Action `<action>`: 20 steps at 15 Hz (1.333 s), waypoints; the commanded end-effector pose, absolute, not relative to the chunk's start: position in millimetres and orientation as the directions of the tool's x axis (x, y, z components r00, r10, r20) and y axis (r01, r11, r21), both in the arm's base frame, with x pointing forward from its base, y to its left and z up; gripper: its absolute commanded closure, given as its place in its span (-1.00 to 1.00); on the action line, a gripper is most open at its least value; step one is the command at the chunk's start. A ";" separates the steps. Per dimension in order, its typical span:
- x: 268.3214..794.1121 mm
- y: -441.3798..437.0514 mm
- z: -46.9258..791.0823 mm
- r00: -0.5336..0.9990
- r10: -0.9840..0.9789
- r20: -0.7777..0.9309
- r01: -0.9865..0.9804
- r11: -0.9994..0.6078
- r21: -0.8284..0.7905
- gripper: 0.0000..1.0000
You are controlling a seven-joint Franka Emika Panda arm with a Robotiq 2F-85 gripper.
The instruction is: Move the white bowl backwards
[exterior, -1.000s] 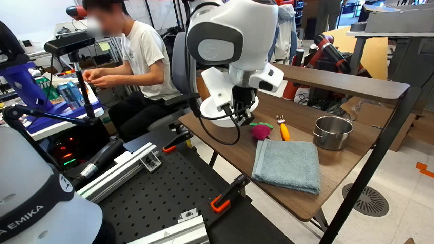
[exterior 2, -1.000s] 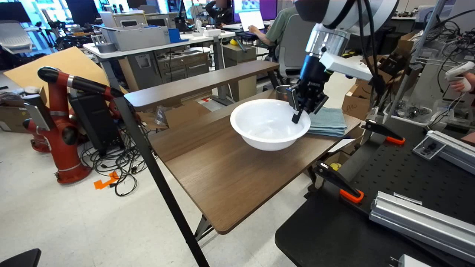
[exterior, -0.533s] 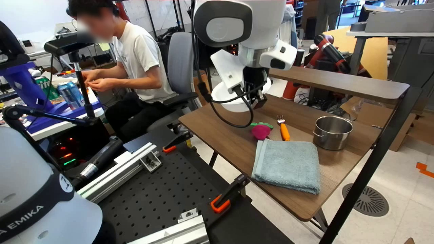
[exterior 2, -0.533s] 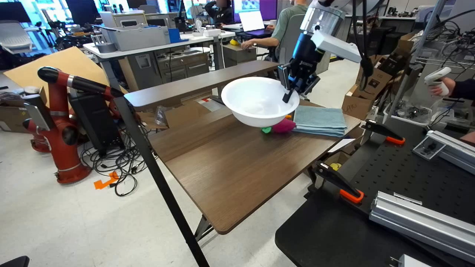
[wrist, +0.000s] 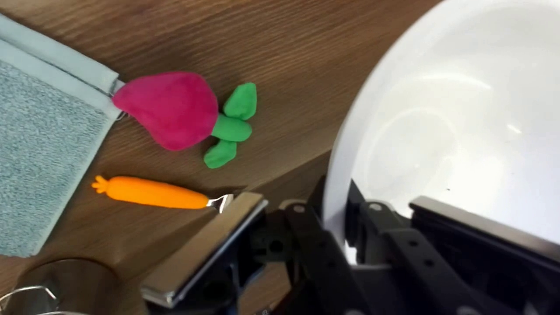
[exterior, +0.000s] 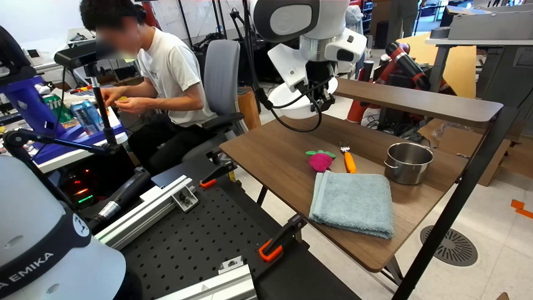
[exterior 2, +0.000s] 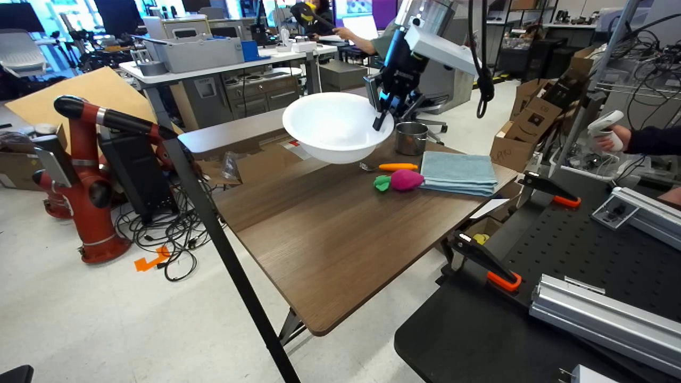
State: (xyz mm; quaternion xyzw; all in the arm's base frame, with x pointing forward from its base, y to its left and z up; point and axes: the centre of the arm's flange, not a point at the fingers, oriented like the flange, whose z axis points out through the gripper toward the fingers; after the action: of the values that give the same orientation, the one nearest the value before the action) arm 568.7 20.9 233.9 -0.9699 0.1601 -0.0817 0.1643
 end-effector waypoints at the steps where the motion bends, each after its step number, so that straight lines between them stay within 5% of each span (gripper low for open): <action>1: 598.9 35.2 227.9 0.943 -0.325 0.073 -0.282 -0.896 -0.343 0.96; 20: 662.3 118.5 136.3 0.960 -0.273 -0.057 -0.277 -0.911 -0.306 0.96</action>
State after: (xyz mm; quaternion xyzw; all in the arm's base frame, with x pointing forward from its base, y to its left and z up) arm 641.4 110.7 141.9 -0.9767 0.1378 -0.0045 0.1645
